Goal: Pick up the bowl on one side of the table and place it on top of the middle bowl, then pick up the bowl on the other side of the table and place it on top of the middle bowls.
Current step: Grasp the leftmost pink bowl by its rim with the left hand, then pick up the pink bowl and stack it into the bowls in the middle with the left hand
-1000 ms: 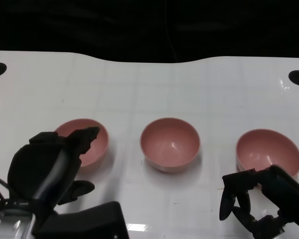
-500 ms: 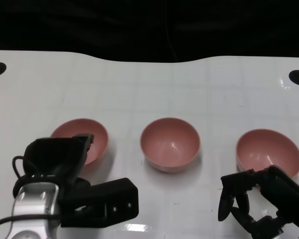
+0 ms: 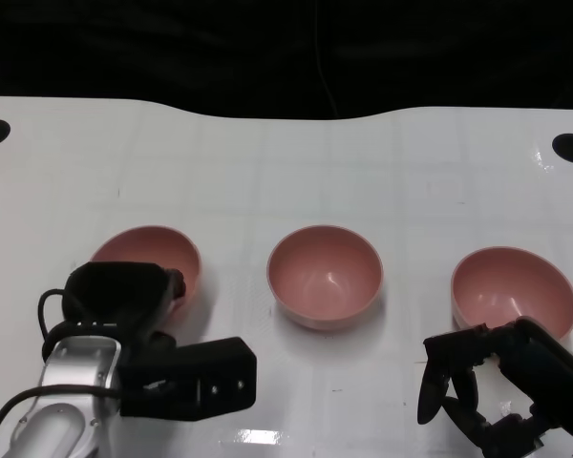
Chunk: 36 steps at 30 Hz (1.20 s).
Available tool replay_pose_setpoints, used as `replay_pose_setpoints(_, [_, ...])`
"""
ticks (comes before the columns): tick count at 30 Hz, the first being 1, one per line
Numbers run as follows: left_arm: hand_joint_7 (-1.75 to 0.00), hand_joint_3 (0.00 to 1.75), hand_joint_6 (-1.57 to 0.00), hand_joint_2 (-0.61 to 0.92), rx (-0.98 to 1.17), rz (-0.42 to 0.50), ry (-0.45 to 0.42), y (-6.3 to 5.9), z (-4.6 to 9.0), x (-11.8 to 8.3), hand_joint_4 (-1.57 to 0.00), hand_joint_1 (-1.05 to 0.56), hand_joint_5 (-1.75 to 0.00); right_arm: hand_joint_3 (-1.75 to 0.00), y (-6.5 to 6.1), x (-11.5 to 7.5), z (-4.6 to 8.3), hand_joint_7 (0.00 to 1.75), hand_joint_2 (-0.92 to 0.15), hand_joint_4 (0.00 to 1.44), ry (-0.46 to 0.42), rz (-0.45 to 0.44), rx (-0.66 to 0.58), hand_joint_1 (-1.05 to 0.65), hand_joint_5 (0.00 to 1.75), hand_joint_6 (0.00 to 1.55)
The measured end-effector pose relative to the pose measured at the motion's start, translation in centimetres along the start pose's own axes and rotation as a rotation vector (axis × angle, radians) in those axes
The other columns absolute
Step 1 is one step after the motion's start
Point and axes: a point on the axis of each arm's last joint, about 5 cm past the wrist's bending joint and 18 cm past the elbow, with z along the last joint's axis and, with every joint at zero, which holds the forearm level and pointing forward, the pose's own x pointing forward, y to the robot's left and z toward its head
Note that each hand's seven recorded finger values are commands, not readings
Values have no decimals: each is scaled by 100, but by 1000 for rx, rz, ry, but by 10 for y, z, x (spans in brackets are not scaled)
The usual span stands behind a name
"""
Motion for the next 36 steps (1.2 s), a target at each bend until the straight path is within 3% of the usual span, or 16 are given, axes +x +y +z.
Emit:
replay_pose_setpoints(1, [-45, 3, -116, 90, -12, 21, -19, -1, -2, 0, -84, -25, -166, -151, 0, 0, 0, 115, -16, 95, 0, 0, 0, 21, 171, 96])
replay_pose_setpoints(2, [-103, 3, -93, 91, -19, 44, -38, -2, -3, 0, -85, -23, -171, -152, 0, 0, 0, 115, -16, 95, 0, 0, 0, 21, 171, 96])
replay_pose_setpoints(3, [-130, 5, -81, 92, -32, 63, -56, -2, -4, 0, -85, -21, -173, -152, 0, 0, 0, 115, -16, 95, 0, 0, 0, 21, 171, 96])
replay_pose_setpoints(4, [-148, 6, -73, 92, -38, 79, -71, -2, -4, 0, -85, -20, -174, -152, 0, 0, 0, 115, -16, 95, 0, 0, 0, 21, 171, 96])
replay_pose_setpoints(7, [-171, 13, -64, 92, -34, 120, -93, -2, -7, 0, -83, -20, -175, -152, 0, 0, 0, 115, -16, 95, 0, 0, 0, 21, 171, 96])
replay_pose_setpoints(11, [-174, 27, -62, 92, -29, 204, -133, 0, -8, 0, -81, -20, -175, -152, 0, 0, 0, 115, -16, 95, 0, 0, 0, 21, 172, 96])
replay_pose_setpoints(13, [-157, 42, -69, 85, -23, 236, -157, 4, -7, -1, -82, -20, -175, -152, 0, 0, 0, 115, -16, 95, 0, 0, 0, 22, 172, 96])
replay_pose_setpoints(14, [-136, 59, -77, 75, -23, 258, -171, 7, -7, -1, -82, -20, -175, -152, 0, 0, 0, 115, -16, 95, 0, 0, 0, 22, 172, 96])
replay_pose_setpoints(15, [-126, 66, -80, 70, -24, 280, -187, 10, -5, -1, -82, -20, -175, -151, 0, 0, 0, 115, -16, 95, 0, 0, 0, 22, 172, 96])
replay_pose_setpoints(20, [-98, 66, -93, 67, -26, 355, -240, 24, 1, -3, -82, -22, -175, -151, 0, 0, 0, 115, -16, 95, -1, 0, 0, 22, 171, 96])
replay_pose_setpoints(21, [-99, 65, -94, 66, -26, 363, -249, 26, 2, -3, -82, -22, -175, -151, 0, 0, 0, 115, -16, 95, -1, 0, 0, 22, 171, 96])
replay_pose_setpoints(25, [-163, 67, -69, 62, -40, 397, -319, 32, 8, -5, -85, -19, -175, -151, 0, 0, 0, 114, -16, 95, -1, 0, 0, 23, 172, 96])
replay_pose_setpoints(27, [-172, 64, -65, 63, -57, 414, -353, 35, 10, -6, -83, -21, -175, -151, 0, 0, 0, 114, -17, 95, -1, 0, 0, 23, 172, 96])
replay_pose_setpoints(29, [-169, 58, -66, 63, -69, 428, -385, 38, 14, -7, -83, -22, -175, -151, 0, 0, 0, 114, -17, 95, 0, 0, 0, 24, 172, 96])
replay_pose_setpoints(31, [-144, 56, -76, 66, -92, 416, -431, 42, 17, -8, -83, -22, -175, -152, 0, 0, 0, 114, -17, 95, 2, 1, 1, 24, 172, 96])
replay_pose_setpoints(36, [-149, 79, -80, 63, -112, 366, -561, 55, 27, -3, -85, -24, -175, -152, 0, 0, 0, 114, -16, 95, 2, 0, 1, 24, 172, 96])
